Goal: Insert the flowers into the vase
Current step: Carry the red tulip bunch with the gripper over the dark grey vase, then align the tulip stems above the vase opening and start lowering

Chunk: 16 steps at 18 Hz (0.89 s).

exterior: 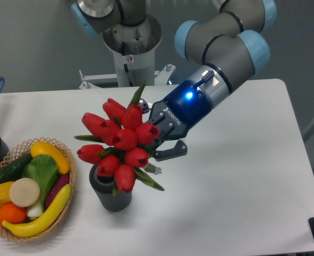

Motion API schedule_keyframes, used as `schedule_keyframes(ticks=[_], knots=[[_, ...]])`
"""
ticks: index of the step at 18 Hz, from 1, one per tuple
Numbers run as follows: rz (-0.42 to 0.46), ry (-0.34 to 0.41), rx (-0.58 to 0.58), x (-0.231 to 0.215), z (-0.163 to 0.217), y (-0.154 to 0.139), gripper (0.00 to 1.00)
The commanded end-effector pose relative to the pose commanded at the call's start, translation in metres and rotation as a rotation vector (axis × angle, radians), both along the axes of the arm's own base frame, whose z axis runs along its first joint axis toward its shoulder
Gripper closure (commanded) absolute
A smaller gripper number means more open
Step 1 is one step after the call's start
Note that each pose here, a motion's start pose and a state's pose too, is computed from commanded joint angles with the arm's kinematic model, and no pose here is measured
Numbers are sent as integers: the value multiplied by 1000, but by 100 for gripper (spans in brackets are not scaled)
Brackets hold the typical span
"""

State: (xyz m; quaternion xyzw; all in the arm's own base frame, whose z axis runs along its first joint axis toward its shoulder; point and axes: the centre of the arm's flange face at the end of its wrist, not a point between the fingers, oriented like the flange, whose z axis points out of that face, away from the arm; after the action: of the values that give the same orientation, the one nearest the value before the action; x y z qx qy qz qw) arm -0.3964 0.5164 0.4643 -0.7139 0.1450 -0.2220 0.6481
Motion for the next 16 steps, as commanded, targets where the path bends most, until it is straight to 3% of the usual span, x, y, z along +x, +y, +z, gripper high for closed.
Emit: schedule_keyframes(ticks=[3,16], knots=[[-14,-76,16,16,-19,-10,73],[-80,-133,68,44,-31,3,73]])
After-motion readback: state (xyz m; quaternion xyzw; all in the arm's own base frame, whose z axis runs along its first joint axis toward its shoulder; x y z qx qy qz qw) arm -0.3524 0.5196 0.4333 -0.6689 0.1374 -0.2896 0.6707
